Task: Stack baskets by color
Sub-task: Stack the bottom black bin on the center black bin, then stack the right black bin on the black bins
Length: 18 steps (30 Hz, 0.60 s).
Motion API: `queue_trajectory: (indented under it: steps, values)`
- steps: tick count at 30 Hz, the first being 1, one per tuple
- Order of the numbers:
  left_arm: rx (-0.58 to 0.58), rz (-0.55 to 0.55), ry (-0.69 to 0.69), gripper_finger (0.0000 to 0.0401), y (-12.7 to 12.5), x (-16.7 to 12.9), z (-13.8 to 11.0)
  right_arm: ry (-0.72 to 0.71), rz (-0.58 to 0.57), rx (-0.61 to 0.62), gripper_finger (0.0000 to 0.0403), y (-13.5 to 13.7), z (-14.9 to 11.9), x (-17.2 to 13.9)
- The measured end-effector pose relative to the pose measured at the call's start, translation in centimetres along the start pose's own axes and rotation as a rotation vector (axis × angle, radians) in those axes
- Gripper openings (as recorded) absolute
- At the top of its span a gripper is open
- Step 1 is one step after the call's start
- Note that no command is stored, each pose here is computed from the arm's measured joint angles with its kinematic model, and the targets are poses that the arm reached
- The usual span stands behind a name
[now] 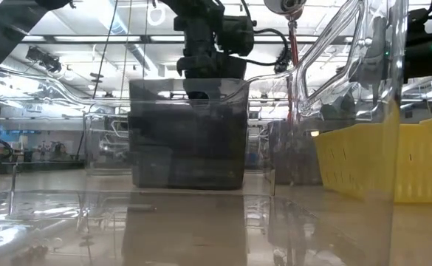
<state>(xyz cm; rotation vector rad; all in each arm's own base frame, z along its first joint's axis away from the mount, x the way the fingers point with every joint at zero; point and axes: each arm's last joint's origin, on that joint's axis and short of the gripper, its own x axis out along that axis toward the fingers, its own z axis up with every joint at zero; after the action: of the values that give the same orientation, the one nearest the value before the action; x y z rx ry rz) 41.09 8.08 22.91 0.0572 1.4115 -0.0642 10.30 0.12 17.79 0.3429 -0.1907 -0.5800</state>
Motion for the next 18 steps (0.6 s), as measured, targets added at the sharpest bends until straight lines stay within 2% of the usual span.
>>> queue_trajectory:
  steps: [8, 11, 14, 18]
  values:
    - [0.0, 0.043, 0.005, 0.016, 0.1, -0.3, 0.1, 0.001, -0.001, -0.001, 0.0012, 0.0, 0.0, 0.0]
    - [0.0, 0.057, -0.039, 0.0196, 0.1, -1.2, 0.7, 0.001, -0.001, -0.001, 0.0012, 0.0, 0.0, 0.0]
    - [0.006, 0.072, -0.109, 0.0212, -0.6, -1.8, 1.7, 0.001, 0.0, -0.001, 0.0012, 0.0, 0.0, 0.0]
    - [0.04, 0.083, -0.22, 0.021, -2.4, -2.4, 3.2, 0.001, -0.001, -0.001, 0.0012, 0.0, 0.0, 0.0]
